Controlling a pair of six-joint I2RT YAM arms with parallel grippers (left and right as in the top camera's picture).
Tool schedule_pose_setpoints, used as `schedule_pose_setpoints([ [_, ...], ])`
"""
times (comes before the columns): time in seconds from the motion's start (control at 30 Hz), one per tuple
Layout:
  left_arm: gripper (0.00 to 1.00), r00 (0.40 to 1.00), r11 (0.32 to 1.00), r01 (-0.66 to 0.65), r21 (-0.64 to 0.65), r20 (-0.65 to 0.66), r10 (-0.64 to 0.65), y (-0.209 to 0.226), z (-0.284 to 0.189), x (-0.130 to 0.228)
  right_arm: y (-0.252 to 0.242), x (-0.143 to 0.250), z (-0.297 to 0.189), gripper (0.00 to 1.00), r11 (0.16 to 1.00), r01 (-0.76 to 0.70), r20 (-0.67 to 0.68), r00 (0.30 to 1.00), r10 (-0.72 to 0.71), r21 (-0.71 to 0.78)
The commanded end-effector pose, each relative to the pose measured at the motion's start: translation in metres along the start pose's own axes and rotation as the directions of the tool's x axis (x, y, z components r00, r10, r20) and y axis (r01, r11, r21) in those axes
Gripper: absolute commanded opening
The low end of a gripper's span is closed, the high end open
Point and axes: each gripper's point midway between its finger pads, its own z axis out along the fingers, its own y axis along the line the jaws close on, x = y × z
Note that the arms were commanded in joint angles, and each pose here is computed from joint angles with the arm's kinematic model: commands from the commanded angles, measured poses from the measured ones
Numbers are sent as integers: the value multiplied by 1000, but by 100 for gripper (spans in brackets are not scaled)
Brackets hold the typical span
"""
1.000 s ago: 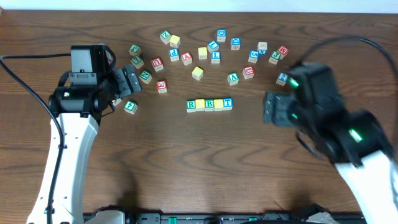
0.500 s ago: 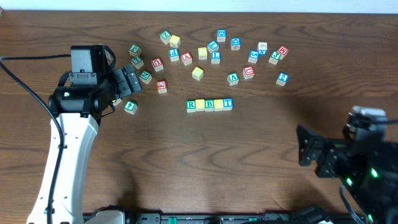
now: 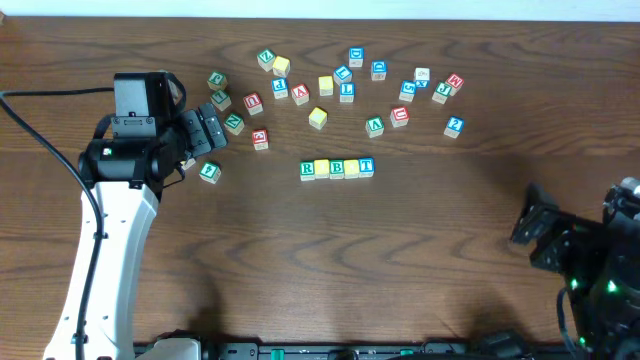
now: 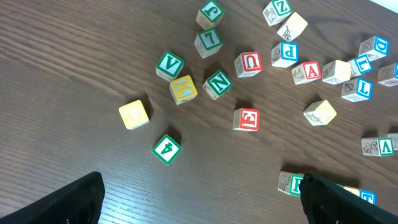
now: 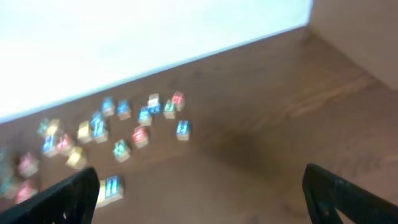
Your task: Spell out ROBOT
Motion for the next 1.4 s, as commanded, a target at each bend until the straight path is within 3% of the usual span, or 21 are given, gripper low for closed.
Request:
schedule_pose_setpoints([
  [0.0, 99, 1000, 1000, 6, -4, 4, -6, 1, -1, -2, -16, 15, 14, 99, 998, -37, 34, 999, 35, 50],
  [0.53, 99, 1000, 1000, 6, -4, 4, -6, 1, -1, -2, -27, 100, 87, 99, 984, -103, 368, 918, 150, -144],
  [0.83, 99, 1000, 1000, 6, -4, 4, -6, 1, -1, -2, -35, 149, 115, 99, 977, -140, 343, 920, 188, -161],
  [1.37, 98, 1000, 1000, 6, -4, 4, -6, 1, -1, -2, -35, 155, 118, 99, 990, -58, 330, 939, 99, -130],
])
